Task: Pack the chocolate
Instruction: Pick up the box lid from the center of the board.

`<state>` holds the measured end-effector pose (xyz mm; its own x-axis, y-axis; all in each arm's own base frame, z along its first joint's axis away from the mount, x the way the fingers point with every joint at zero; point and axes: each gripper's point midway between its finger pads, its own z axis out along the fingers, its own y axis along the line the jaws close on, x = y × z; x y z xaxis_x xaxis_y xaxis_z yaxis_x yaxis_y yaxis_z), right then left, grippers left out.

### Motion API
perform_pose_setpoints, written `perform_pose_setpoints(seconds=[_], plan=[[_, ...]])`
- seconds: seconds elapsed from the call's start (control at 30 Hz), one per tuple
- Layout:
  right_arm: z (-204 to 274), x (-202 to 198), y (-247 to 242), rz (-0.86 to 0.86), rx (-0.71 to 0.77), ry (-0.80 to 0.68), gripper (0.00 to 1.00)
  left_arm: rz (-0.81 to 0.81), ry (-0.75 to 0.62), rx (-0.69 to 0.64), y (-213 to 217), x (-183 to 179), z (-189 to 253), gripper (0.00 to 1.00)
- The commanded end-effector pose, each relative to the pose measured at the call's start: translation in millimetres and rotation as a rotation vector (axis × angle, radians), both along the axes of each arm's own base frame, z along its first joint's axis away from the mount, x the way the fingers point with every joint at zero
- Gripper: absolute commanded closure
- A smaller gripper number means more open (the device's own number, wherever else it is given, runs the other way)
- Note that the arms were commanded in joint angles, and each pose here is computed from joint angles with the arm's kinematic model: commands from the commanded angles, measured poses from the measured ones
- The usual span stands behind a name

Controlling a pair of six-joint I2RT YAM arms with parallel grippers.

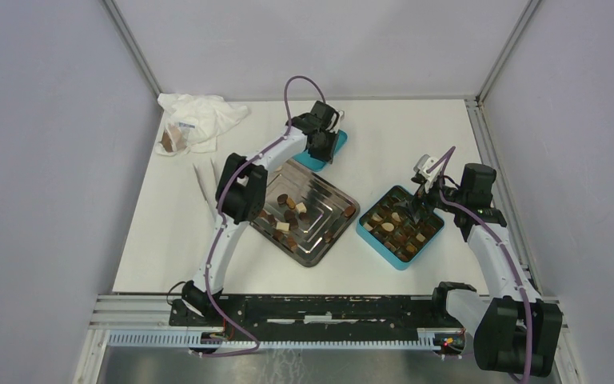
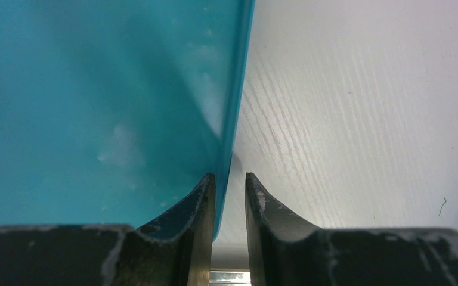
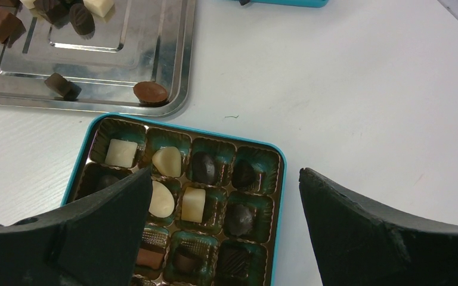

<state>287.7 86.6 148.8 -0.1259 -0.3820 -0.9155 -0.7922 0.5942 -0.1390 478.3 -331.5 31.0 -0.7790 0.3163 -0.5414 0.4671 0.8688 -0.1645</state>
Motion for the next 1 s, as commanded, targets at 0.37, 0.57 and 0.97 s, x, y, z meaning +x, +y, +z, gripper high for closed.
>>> perform_pose_setpoints(seconds=[0.37, 0.57, 0.97], plan=[[17.3, 6.9, 1.2, 0.02, -0.004, -0.05, 0.02, 0.018, -0.032, 0.151, 3.8, -10.4, -14.5, 0.85], [17.4, 7.5, 0.9, 0.019, -0.005, -0.051, 0.02, -0.011, -0.046, 0.156, 0.1, -9.0, -11.7, 0.98], [20.8, 8.4, -1.6, 0.033, -0.053, -0.12, 0.02, -0.176, -0.23, -0.073, -44.5, -7.5, 97.3, 0.98]])
